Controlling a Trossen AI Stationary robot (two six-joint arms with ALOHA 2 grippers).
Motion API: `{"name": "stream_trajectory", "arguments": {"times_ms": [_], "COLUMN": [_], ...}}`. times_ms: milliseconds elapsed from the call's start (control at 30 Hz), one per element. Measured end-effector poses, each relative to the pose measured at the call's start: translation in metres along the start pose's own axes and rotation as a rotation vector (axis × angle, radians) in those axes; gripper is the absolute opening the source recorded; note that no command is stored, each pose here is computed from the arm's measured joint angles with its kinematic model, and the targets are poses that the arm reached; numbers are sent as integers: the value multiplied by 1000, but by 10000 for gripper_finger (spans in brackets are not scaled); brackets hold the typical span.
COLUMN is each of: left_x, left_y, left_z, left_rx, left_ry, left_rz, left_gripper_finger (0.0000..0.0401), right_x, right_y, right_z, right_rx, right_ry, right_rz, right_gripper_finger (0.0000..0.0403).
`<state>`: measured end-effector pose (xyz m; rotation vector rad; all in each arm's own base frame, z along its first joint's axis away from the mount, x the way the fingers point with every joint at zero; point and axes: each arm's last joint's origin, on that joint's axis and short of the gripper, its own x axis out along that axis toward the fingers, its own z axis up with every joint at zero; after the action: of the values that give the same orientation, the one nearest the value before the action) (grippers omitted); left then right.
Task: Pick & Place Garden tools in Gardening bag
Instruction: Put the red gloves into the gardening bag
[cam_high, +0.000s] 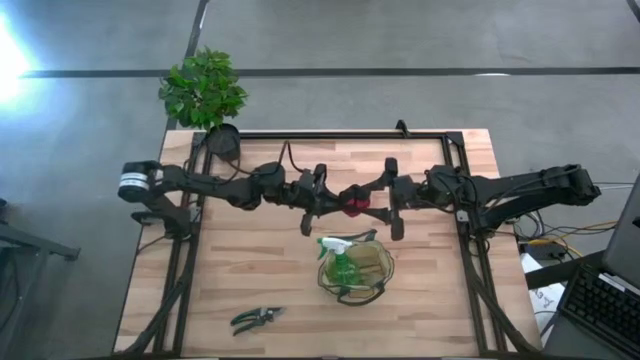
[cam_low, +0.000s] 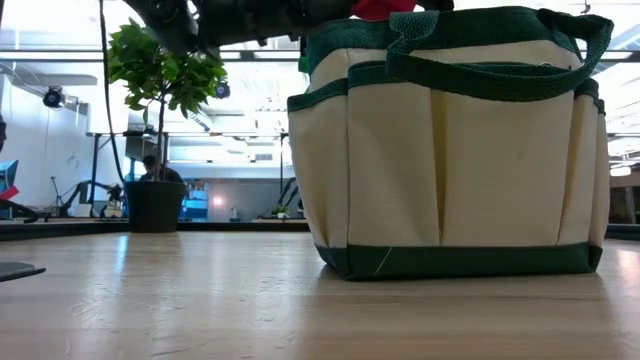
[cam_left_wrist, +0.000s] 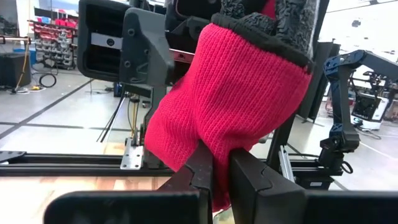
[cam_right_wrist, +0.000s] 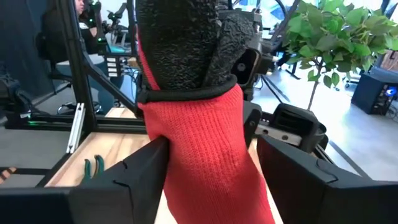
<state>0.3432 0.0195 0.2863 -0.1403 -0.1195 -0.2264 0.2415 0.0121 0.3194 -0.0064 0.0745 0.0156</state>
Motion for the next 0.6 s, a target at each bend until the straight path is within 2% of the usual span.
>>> {"name": "stream_trajectory", "arguments": {"times_ms": [200,467,600], "left_x": [1,1,1], "left_y": [2,2,2], "left_z": [1,1,3], "left_rx": [1,0,-41], "left_ry": [-2,0,-4], "left_rz": [-2,-3,3], "left_gripper_finger": [31,51,76], "right_x": [0,0,-3], "right_y": [2,3,3], "right_z": [1,1,3], "right_rx": [5,-27,-26], "right_ry": [-14,-16,-23], "right_rz": [66,74,51], "right_gripper_finger": [174,28,24]}}
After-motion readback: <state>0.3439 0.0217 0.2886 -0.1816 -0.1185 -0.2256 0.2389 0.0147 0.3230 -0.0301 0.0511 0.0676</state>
